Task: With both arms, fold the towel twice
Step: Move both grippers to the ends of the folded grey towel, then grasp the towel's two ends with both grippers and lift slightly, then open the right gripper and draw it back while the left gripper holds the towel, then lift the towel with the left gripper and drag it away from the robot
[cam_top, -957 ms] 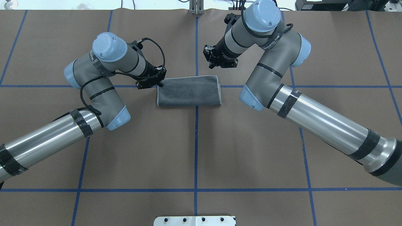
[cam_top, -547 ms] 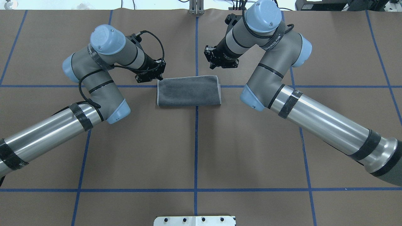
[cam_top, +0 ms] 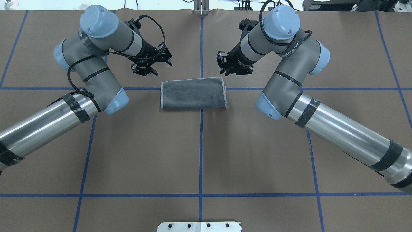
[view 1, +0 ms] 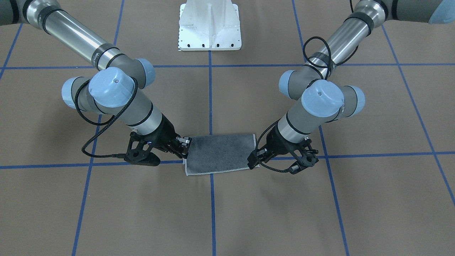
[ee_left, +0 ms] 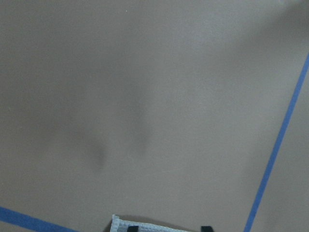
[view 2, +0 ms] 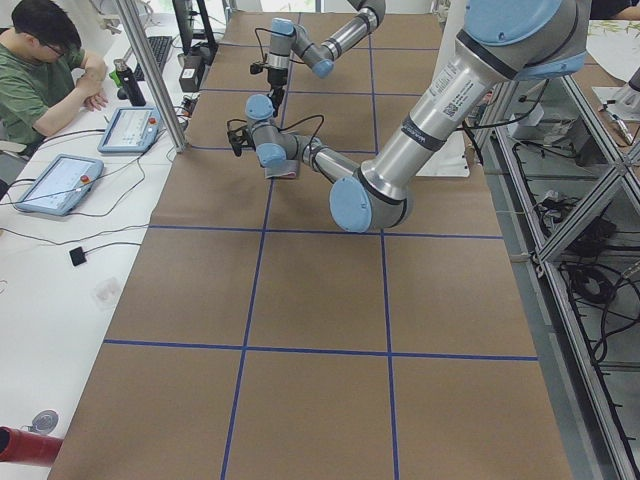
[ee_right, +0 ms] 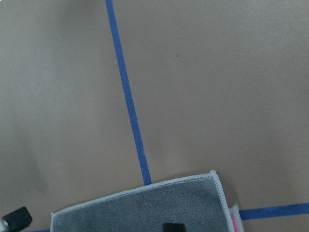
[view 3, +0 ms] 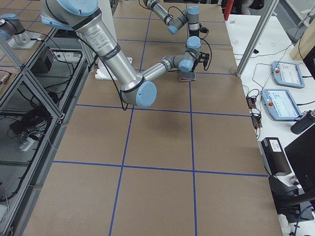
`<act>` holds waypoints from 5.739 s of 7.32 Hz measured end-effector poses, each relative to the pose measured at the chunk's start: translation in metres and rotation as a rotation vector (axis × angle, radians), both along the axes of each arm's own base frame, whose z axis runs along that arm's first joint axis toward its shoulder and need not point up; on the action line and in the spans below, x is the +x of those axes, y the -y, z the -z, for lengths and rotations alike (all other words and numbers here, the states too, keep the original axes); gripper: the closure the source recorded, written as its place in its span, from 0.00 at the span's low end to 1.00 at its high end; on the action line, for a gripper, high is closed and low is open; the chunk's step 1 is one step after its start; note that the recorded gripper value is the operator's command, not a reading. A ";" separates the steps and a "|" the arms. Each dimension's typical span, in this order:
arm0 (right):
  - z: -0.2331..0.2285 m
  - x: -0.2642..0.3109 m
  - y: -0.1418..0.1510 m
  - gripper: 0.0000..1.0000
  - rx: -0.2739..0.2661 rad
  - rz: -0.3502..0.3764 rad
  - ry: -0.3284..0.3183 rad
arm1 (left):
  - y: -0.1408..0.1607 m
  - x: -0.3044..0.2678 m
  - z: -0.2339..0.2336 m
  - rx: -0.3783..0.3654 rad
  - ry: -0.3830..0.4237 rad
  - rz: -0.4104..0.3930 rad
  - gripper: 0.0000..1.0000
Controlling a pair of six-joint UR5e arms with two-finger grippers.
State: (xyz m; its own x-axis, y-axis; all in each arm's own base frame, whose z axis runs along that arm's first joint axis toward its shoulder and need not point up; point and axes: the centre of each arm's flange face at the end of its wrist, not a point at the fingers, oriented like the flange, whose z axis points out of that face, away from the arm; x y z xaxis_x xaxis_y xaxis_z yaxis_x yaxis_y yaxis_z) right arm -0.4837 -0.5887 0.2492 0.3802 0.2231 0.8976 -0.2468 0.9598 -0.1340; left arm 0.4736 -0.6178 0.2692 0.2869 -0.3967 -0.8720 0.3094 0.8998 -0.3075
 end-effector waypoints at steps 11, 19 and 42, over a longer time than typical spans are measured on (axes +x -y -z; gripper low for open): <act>-0.036 -0.003 -0.032 0.01 0.028 0.062 -0.024 | -0.085 0.056 -0.012 -0.280 -0.052 0.046 0.05; -0.034 0.002 -0.029 0.01 0.037 0.063 -0.020 | -0.112 0.068 -0.047 -0.288 -0.010 0.051 0.36; -0.037 0.030 -0.027 0.01 0.024 0.103 0.015 | -0.002 0.062 0.042 -0.259 -0.042 0.160 1.00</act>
